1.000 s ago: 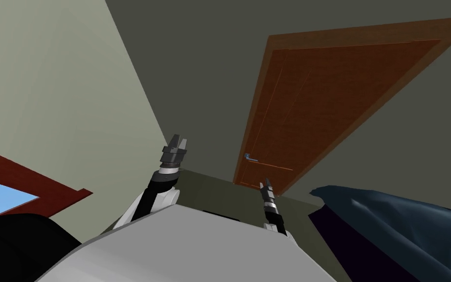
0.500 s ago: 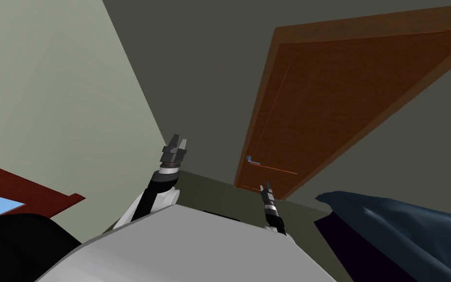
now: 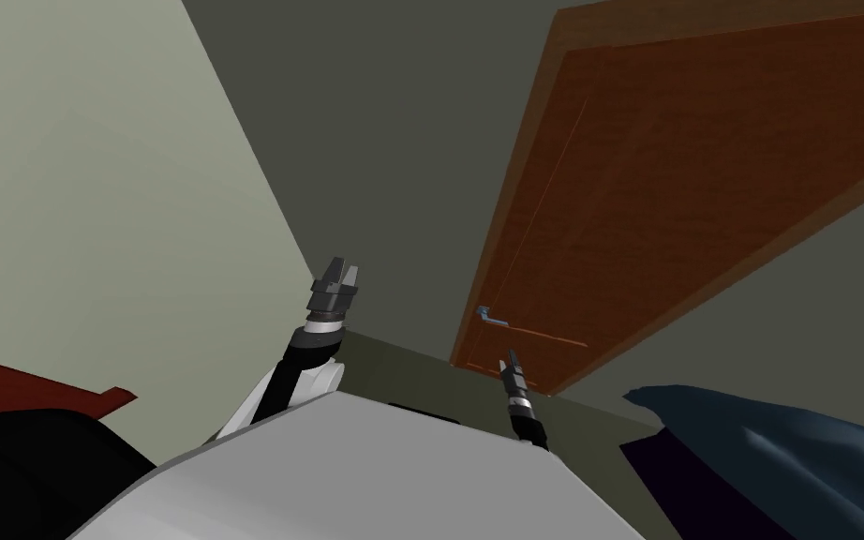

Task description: Pull the door open

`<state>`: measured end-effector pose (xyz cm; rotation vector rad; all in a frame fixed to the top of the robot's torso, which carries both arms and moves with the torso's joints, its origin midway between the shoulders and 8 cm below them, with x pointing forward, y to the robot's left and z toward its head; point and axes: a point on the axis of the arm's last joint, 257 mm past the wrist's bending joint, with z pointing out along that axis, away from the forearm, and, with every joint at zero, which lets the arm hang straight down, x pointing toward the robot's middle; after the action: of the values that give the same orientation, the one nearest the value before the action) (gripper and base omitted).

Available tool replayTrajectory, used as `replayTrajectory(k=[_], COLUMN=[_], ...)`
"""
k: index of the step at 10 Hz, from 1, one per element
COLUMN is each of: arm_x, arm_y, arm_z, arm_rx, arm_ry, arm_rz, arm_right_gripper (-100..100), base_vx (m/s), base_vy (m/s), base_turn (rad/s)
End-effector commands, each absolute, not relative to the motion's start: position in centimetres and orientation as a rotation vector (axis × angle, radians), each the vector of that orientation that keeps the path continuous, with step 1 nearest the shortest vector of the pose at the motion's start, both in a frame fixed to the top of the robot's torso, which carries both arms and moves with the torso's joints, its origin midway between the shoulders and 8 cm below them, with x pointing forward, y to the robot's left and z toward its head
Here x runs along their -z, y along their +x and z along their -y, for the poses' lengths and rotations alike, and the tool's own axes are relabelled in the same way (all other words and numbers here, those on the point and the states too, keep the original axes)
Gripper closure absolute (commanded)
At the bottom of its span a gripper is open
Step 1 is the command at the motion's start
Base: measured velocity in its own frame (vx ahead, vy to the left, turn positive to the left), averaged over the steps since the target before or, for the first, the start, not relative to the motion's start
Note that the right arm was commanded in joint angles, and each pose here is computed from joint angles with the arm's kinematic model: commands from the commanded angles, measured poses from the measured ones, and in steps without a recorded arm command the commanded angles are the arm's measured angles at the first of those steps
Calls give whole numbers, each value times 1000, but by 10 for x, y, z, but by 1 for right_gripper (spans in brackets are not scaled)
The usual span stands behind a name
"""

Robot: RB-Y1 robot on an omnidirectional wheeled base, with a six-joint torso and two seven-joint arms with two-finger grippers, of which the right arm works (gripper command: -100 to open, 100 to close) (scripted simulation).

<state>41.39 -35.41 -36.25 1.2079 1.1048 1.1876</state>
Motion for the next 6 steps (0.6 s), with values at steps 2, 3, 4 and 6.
replayTrajectory(k=[2, 3, 4, 6], arm_x=[375, 380, 383, 391], arm_y=[410, 409, 407, 404], arm_z=[359, 361, 363, 366], arm_rx=[-1170, -1164, -1158, -1146], arm_ry=[1225, 1231, 1236, 1247], arm_rz=[-1121, -1127, -1132, -1142], arm_right_gripper=[-100, -100, -100, -100], base_vx=[140, 146, 145, 129], base_vy=[14, 38, 28, 12], base_turn=[17, 24, 16, 18])
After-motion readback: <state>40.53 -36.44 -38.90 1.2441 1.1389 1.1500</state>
